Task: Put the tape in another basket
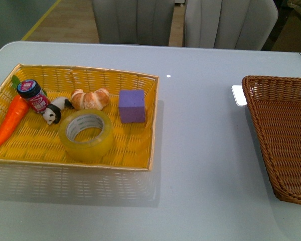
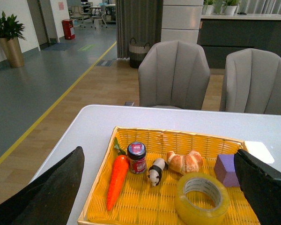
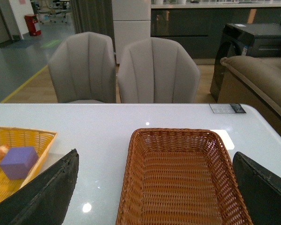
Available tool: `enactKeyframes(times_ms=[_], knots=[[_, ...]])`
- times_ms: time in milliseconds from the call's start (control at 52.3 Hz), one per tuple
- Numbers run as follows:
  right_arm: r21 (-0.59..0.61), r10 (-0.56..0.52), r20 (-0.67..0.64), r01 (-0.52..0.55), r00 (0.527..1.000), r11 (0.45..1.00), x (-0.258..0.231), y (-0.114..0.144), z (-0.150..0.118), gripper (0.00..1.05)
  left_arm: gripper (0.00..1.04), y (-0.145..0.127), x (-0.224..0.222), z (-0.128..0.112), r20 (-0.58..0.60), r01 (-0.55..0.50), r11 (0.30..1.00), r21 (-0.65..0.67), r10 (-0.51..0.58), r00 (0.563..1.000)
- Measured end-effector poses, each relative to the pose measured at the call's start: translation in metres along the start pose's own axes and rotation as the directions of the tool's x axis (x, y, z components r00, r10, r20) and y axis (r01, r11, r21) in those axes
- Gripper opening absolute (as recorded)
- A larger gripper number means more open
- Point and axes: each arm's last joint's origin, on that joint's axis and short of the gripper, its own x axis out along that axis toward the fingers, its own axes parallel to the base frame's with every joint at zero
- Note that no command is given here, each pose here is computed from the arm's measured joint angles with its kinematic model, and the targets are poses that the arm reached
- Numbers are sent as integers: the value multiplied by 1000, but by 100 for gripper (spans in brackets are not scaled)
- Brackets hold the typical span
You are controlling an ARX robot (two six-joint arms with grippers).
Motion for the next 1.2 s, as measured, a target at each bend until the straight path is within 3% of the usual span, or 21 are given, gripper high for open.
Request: enactKeyframes(times_ms=[1205], knots=[[2,2,-2,-2,1000,1000,0,0,0,96,96,0,0,0,0,0,1000,0,0,1000]])
